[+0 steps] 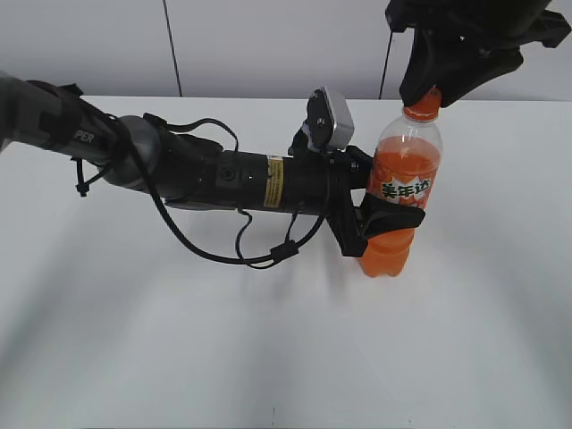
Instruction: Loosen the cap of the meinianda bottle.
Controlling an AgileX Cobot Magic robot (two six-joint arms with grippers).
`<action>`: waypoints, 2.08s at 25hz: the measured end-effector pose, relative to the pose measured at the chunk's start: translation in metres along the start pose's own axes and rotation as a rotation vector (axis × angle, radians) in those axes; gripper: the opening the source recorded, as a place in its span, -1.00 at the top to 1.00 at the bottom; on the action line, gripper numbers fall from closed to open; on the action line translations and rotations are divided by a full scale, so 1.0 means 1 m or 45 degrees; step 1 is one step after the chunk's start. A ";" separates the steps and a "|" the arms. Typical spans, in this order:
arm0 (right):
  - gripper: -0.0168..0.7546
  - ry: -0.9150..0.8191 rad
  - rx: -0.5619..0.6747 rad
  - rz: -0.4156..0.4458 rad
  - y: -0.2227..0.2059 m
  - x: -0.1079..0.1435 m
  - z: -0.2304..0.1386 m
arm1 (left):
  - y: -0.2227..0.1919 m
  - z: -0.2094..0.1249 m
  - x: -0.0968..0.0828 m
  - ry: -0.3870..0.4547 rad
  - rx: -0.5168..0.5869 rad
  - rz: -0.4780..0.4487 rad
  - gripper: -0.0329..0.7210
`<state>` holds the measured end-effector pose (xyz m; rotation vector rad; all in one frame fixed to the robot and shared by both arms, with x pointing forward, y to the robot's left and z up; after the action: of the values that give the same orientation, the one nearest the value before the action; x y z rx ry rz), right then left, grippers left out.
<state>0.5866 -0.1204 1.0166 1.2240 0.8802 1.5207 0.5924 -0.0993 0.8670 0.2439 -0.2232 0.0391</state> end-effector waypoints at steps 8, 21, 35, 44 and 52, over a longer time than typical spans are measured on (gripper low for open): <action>0.26 0.678 0.004 0.002 0.000 0.000 -0.001 | 0.000 0.000 0.000 -0.001 0.001 -0.002 -0.22; 0.28 2.047 -0.006 0.001 0.002 0.001 0.000 | 0.000 0.000 0.000 -0.002 0.000 -0.003 -0.22; 0.33 2.150 -0.017 0.005 0.004 0.002 0.000 | 0.000 0.000 0.001 0.009 0.001 0.004 -0.22; -0.17 1.867 -0.129 0.062 0.031 0.017 -0.007 | 0.000 0.000 0.000 0.005 0.001 0.001 -0.22; -0.20 0.831 -0.122 0.095 0.044 0.017 -0.008 | 0.000 0.000 0.000 0.005 0.001 0.000 -0.22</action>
<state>0.5675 -0.1163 1.0599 0.6909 1.1635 2.0432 0.5924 -0.0993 0.8669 0.2443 -0.2196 0.0395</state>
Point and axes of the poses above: a point on each arm's last joint axis where the gripper is mounted, y pointing back along that axis away from the gripper, x along the wrist's bending axis when the last joint is at zero, z = x × y, the point moved 9 cm from there along -y, pointing out along that axis toward the gripper, and after that the axes turned 13 degrees about -y, right-handed, at the moved point
